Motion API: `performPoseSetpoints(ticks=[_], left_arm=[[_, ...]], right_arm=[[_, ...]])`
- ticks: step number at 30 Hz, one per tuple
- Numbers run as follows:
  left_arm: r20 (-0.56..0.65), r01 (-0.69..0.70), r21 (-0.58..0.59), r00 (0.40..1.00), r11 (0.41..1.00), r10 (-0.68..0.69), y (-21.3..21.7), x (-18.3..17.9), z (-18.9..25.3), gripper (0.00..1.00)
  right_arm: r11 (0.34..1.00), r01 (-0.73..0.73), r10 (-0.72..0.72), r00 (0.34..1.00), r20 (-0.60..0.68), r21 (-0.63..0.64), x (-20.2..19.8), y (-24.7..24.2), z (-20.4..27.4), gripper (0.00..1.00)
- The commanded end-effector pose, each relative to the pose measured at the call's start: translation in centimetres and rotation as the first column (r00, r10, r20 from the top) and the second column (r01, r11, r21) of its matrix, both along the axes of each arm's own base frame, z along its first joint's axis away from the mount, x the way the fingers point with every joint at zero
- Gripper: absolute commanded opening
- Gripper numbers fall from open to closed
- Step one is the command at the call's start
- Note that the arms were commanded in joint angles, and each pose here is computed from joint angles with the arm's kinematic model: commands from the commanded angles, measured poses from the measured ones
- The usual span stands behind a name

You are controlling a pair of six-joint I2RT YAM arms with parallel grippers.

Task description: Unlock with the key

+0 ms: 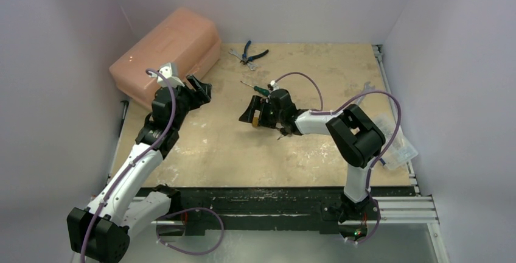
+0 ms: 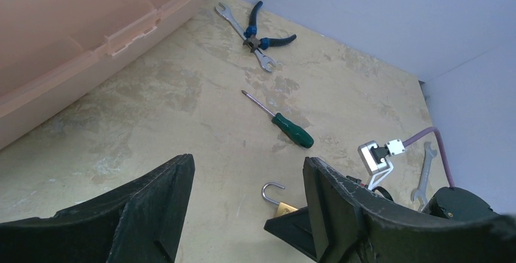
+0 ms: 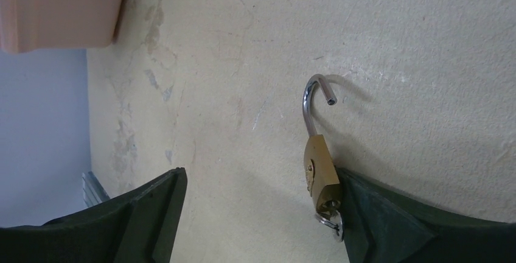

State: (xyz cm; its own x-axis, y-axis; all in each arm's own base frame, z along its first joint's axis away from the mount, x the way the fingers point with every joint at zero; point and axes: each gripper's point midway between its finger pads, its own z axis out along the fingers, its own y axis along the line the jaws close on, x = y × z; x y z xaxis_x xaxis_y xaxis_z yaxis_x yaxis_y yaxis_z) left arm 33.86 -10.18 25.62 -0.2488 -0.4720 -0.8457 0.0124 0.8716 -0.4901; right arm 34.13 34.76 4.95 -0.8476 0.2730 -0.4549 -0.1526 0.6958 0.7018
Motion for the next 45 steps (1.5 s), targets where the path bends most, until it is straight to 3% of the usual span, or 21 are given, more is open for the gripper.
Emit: performPoseSetpoints(ticks=[1, 20, 30, 36, 40, 45], left_arm=[[0.061, 0.0, -0.015, 0.998, 1.0, 0.001, 0.2, 0.1, 1.6, 0.7], [0.063, -0.003, -0.014, 0.998, 1.0, 0.004, 0.4, 0.0, 1.6, 0.7], [0.091, 0.028, 0.002, 0.995, 1.0, -0.028, 0.0, -0.1, 2.2, 0.75], [0.091, 0.025, 0.003, 0.996, 1.0, -0.025, 0.2, -0.3, 2.5, 0.94], [0.066, 0.029, 0.006, 0.997, 1.0, -0.029, 0.2, -0.3, 2.4, 0.96], [0.097, 0.031, -0.005, 0.995, 1.0, -0.03, 0.4, -0.6, 3.2, 0.96]], right_arm=[[0.981, 0.016, -0.028, 0.998, -0.065, -0.191, -0.8, -3.2, -3.1, 0.99], [0.914, 0.122, -0.101, 0.992, 0.075, -0.387, 0.8, -7.8, 0.5, 0.99], [0.908, 0.198, -0.083, 0.949, 0.305, -0.369, 1.9, -9.5, 11.4, 0.99], [0.931, 0.279, -0.108, 0.825, 0.555, -0.234, 0.7, -11.9, 22.2, 0.99], [0.941, 0.315, -0.154, 0.723, 0.673, -0.124, -1.6, -14.1, 27.5, 0.99], [0.909, 0.41, -0.318, 0.551, 0.771, 0.082, -5.7, -19.3, 33.4, 0.99]])
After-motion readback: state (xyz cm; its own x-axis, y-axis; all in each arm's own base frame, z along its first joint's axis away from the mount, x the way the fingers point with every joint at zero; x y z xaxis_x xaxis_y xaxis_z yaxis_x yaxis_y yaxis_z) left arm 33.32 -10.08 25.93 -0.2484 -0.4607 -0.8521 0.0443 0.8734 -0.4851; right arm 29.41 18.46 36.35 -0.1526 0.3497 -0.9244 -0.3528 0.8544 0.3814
